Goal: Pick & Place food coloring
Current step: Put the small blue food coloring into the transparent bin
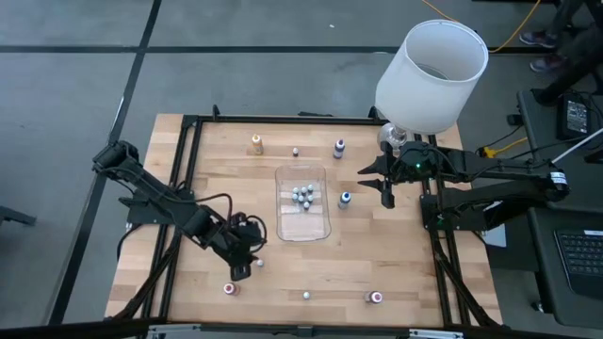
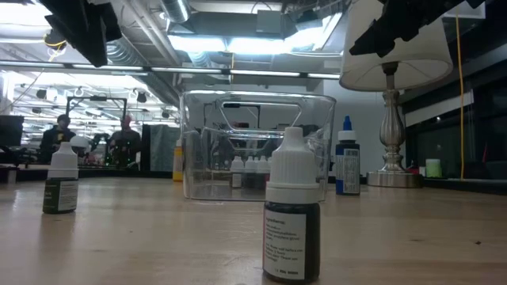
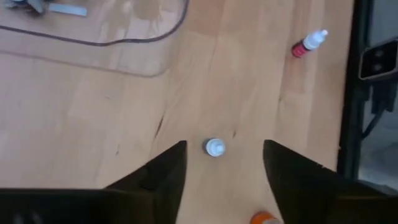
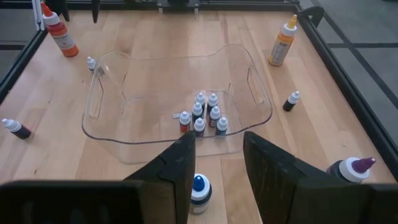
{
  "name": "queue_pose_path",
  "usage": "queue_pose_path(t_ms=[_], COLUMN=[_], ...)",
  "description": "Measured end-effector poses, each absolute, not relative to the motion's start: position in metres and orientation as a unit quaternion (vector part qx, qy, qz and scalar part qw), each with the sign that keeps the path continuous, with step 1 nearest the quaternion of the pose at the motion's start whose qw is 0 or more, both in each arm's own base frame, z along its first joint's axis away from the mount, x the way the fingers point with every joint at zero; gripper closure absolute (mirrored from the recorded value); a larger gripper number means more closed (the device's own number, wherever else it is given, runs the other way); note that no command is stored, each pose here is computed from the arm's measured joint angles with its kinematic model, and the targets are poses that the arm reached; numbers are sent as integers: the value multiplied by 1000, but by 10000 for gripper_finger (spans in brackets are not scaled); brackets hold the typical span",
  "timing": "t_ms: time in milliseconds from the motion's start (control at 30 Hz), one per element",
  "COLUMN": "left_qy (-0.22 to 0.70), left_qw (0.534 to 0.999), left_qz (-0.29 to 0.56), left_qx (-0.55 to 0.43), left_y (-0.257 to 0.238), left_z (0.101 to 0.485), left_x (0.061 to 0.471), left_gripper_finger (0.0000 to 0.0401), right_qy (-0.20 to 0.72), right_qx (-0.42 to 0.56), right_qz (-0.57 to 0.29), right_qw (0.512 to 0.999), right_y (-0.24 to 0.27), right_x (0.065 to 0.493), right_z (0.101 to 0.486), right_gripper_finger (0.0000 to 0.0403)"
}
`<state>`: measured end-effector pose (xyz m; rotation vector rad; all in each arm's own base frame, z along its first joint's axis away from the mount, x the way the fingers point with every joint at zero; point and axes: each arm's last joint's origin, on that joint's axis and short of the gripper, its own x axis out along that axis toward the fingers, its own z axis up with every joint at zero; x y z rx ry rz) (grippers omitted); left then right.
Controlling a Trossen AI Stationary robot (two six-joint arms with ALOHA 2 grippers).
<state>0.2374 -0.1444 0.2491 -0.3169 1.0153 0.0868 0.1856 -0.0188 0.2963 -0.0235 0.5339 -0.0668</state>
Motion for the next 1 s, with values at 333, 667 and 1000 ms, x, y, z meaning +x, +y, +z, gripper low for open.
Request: queue_pose_path(t_ms=[333, 667, 1000], left_qy=[523, 526, 539], left_qw=[838, 826, 810], left_qz=[65, 92, 125], left_qx=[-143, -180, -197], left_y=[-157, -169, -171], left_z=[218, 184, 169], left_x=[249, 269, 272], left_gripper_finger=[168, 169, 178], right_qy=[264, 264, 264], right_qx=[-11, -11, -12], right_qz=[-33, -33, -33], right_qw=[964, 964, 964], right_y=[-19, -19, -19], right_x=[186, 186, 186], right_z=[296, 296, 296], right_gripper_finger=[265, 265, 265])
